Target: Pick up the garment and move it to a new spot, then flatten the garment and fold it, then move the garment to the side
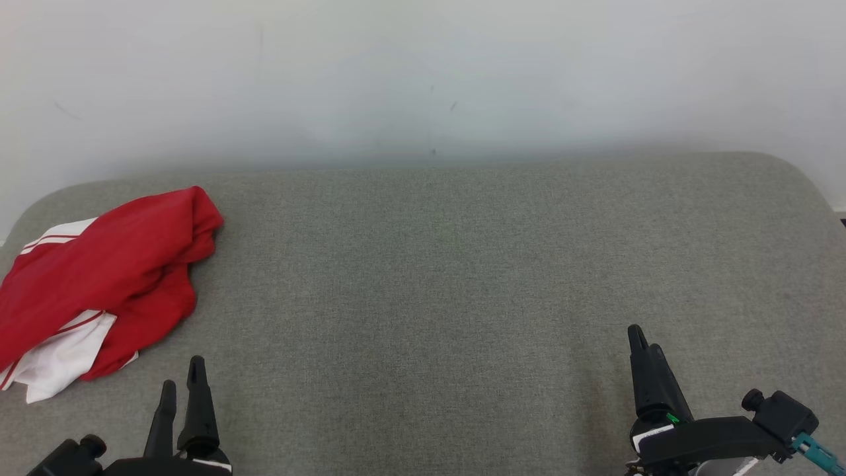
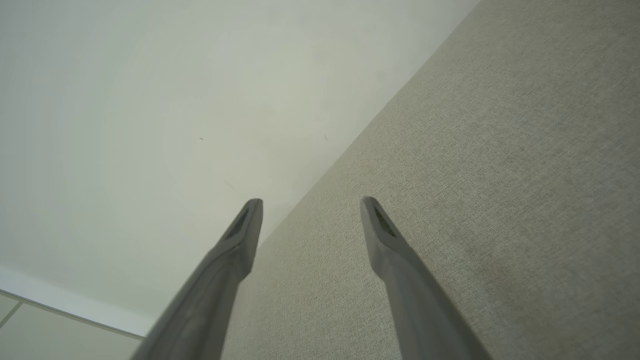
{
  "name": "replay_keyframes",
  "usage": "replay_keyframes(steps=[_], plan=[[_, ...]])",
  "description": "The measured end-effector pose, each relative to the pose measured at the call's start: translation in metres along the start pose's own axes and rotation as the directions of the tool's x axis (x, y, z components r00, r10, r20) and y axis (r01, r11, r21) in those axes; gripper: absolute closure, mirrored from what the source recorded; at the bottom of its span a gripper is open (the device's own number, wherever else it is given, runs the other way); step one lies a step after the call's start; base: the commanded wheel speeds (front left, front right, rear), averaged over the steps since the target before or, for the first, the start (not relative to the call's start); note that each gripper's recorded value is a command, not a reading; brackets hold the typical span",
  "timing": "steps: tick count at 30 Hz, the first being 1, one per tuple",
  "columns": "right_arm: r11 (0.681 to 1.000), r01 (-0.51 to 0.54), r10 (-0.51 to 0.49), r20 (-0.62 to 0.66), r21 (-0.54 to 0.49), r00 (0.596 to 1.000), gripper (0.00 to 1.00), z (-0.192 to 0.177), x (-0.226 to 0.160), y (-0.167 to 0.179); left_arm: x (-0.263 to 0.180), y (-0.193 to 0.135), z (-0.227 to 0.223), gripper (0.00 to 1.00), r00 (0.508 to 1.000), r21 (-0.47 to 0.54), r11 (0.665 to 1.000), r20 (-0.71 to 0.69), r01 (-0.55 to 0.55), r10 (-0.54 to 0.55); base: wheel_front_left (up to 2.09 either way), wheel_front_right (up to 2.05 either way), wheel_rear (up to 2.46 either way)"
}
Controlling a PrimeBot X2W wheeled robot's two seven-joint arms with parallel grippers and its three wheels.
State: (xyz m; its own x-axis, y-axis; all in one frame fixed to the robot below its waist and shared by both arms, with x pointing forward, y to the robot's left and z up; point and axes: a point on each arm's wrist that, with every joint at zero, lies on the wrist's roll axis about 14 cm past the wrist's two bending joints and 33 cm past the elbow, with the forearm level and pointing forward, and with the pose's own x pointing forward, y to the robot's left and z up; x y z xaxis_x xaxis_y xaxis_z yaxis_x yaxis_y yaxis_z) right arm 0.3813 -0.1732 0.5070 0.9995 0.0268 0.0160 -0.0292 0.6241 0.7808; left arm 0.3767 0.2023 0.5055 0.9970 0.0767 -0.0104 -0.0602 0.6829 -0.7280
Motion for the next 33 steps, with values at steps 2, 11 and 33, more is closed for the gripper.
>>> replay_keyframes(steps=[2, 11, 33], plan=[[0.999, -0.004, 0.004, 0.002, -0.037, 1.0, 0.0, 0.0, 0.0, 0.001, 0.0, -0.001, 0.0, 0.0, 1.0, 0.034, 0.999, 0.001, 0.003, -0.003, 0.0, 0.0, 0.0], [0.983, -0.033, 0.034, 0.005, -0.183, 0.999, 0.0, 0.0, 0.001, 0.008, 0.001, -0.004, 0.0, 0.0, 1.0, 0.182, 0.983, 0.012, 0.011, -0.014, 0.0, 0.0, 0.0], [0.892, -0.062, 0.081, 0.023, -0.448, 0.996, 0.0, 0.004, 0.002, 0.014, 0.0, -0.012, 0.011, 0.0, 0.996, 0.422, 0.906, 0.057, 0.041, -0.071, 0.0, 0.0, 0.0]])
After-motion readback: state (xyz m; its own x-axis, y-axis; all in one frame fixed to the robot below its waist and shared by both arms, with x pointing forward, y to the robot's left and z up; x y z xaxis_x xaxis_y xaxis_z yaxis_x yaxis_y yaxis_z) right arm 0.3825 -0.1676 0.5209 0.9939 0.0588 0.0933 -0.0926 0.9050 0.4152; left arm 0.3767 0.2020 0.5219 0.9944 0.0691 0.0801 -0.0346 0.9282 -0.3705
